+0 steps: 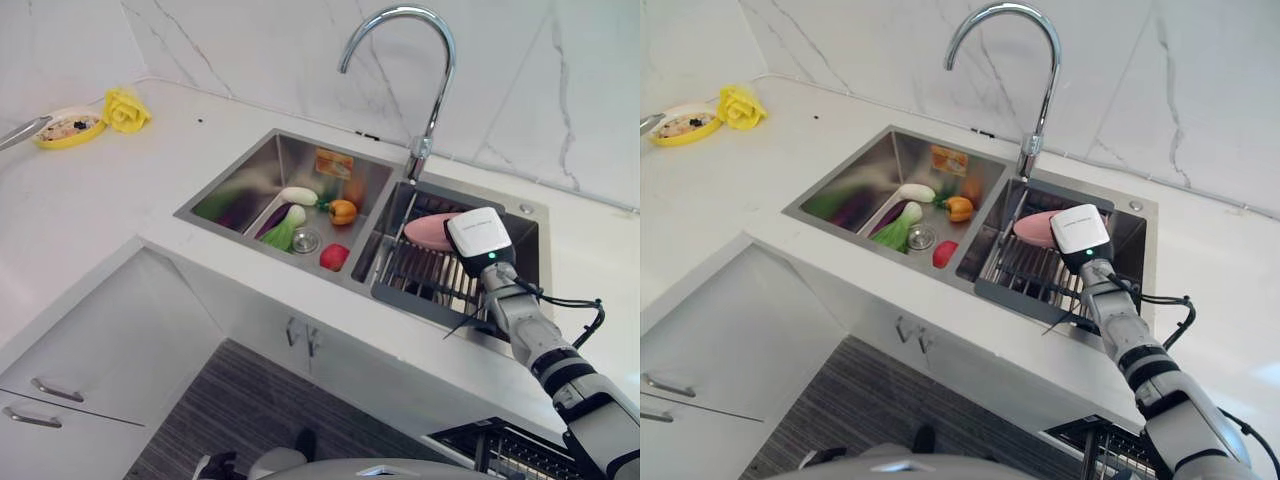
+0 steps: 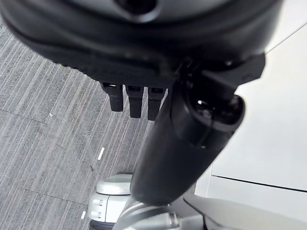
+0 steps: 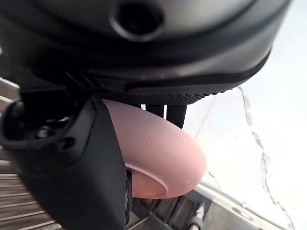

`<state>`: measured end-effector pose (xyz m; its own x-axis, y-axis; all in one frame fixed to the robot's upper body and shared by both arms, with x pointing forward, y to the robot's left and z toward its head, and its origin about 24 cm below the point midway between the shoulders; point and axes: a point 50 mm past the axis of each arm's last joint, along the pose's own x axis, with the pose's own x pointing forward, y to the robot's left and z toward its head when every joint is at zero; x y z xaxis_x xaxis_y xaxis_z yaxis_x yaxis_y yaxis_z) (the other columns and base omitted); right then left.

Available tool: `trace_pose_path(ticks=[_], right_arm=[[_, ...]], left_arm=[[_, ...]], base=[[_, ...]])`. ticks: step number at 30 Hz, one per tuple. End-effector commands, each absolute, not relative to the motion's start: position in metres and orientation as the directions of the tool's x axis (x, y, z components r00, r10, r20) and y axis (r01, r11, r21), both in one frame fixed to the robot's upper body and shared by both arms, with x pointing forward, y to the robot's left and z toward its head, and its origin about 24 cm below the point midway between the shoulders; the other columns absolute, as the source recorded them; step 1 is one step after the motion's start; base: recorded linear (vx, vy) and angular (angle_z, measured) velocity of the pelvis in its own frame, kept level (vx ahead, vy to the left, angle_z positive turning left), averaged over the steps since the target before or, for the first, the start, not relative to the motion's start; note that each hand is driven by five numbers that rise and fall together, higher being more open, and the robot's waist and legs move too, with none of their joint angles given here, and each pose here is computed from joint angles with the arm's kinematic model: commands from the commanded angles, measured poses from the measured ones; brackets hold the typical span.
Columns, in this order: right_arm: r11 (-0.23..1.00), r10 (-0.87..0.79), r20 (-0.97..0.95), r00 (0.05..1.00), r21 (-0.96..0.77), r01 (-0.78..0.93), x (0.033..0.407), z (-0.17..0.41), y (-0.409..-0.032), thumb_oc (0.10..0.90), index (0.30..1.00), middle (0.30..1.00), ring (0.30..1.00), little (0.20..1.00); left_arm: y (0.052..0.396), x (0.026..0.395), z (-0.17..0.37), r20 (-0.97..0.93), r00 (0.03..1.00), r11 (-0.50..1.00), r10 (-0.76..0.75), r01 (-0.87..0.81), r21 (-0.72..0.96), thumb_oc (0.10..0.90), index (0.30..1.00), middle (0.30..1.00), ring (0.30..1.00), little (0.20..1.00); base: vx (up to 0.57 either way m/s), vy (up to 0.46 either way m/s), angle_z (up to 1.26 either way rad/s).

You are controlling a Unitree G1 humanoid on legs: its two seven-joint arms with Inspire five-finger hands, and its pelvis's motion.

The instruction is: Place the dishes in the dishwasher.

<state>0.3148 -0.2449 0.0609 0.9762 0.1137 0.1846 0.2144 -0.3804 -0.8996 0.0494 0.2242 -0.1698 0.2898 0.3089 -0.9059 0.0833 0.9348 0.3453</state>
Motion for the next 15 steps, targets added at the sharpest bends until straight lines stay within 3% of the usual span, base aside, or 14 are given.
trace_pose_path(ticks=[1, 2, 7, 11, 15], right_arm=[[-0.360, 0.143, 0.520, 0.842, -0.765, 0.534, 0.329, 0.143, -0.253, 0.400, 0.300, 0.300, 0.300, 0.300], [-0.305, 0.173, 0.600, 0.781, -0.721, 0.622, 0.320, 0.160, -0.251, 0.400, 0.300, 0.300, 0.300, 0.300], [-0.274, 0.177, 0.703, 0.689, -0.637, 0.720, 0.294, 0.185, -0.263, 0.400, 0.300, 0.300, 0.300, 0.300], [-0.164, 0.205, 0.813, 0.545, -0.520, 0.838, 0.273, 0.212, -0.256, 0.400, 0.300, 0.300, 0.300, 0.300], [-0.134, 0.209, 0.821, 0.531, -0.513, 0.848, 0.266, 0.215, -0.253, 0.400, 0.300, 0.300, 0.300, 0.300]], left_arm=[[0.197, 0.064, -0.173, -0.914, 0.329, 0.941, 0.239, 0.152, 0.301, 0.800, 0.900, 0.900, 0.900, 0.900], [0.197, 0.067, -0.173, -0.911, 0.336, 0.939, 0.239, 0.158, 0.305, 0.800, 0.900, 0.900, 0.900, 0.900], [0.200, 0.073, -0.171, -0.899, 0.354, 0.944, 0.258, 0.106, 0.313, 0.800, 0.900, 0.900, 0.900, 0.900], [0.202, 0.085, -0.167, -0.873, 0.403, 0.941, 0.274, 0.074, 0.329, 0.800, 0.900, 0.900, 0.900, 0.900], [0.200, 0.086, -0.166, -0.856, 0.419, 0.940, 0.303, 0.013, 0.340, 0.800, 0.900, 0.900, 0.900, 0.900]], base=[[-0.05, 0.012, -0.01], [0.00, 0.000, 0.00], [-0.05, -0.008, 0.11], [-0.05, 0.015, 0.17], [-0.01, 0.129, -0.82]])
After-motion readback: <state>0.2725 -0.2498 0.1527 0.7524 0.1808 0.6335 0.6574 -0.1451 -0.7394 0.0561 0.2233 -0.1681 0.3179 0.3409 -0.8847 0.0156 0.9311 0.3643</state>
